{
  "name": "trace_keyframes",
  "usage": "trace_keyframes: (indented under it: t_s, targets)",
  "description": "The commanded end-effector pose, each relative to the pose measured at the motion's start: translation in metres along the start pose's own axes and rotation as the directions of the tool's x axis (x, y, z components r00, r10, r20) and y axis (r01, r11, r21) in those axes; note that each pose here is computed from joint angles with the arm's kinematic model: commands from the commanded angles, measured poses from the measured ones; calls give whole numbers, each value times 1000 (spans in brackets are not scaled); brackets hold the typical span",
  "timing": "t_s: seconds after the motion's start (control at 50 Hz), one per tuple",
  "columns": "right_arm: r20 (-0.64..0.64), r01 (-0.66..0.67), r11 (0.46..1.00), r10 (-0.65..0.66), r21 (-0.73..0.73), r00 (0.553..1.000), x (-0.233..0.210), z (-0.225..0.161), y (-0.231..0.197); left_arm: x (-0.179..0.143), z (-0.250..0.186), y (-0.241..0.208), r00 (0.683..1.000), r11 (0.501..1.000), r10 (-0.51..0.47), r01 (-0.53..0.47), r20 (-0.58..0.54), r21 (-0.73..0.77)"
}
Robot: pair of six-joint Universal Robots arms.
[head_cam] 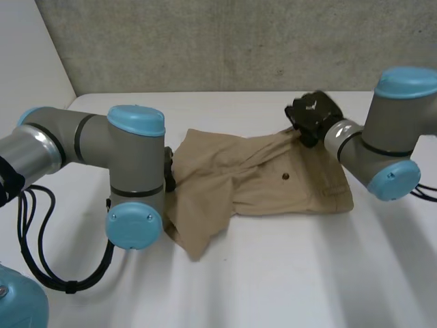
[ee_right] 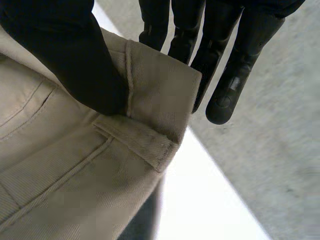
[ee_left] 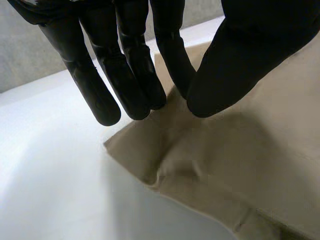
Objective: Fold the shorts.
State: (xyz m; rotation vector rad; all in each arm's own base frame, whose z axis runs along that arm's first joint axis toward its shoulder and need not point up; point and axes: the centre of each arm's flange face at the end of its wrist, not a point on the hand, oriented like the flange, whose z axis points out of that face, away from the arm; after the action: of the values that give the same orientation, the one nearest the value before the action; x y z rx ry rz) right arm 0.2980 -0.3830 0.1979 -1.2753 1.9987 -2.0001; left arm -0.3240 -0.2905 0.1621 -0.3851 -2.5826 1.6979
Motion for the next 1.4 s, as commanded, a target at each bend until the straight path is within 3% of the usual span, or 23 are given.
trace_keyframes:
  t_s: [0.02, 0.12, 0.24, 0.34, 0.44, 0.54, 0.66, 0.94, 1.1, 1.4]
  targets:
    - [-134, 54, 990, -36, 128, 990, 39, -38, -76, -16, -39, -70, 1000, 985, -13, 18, -28, 170]
    - [-253, 103, 967, -42, 233, 967, 70, -84, -138, -37, -84, -133, 995, 933, 67, -37, -71, 358]
    - [-250, 92, 968, -31, 235, 968, 75, -127, -166, -51, -125, -164, 986, 885, 102, -31, -129, 465]
    - [-186, 48, 988, -20, 147, 982, 60, -131, -148, -46, -125, -134, 982, 928, 81, -11, -173, 373]
    - [-146, 24, 995, -10, 98, 989, 34, -129, -140, -36, -123, -79, 967, 978, -70, 115, -247, 172]
    - [-175, 23, 999, -17, 34, 985, 16, -122, -134, -25, -122, -29, 934, 971, -238, 238, -267, -32]
    - [-173, 14, 999, -6, 47, 985, 7, -122, -140, -7, -128, 7, 918, 960, -269, 232, -291, -155]
    - [-160, 28, 984, 1, 178, 987, -6, -146, -184, 22, -100, 51, 912, 947, -290, 228, -291, -226]
    - [-178, 32, 967, 14, 253, 984, -9, -163, -211, 38, -100, 57, 869, 907, -402, 333, -290, -257]
    - [-126, 2, 955, 37, 297, 991, -28, -178, -224, 34, -101, 30, 820, 854, -517, 514, -247, -83]
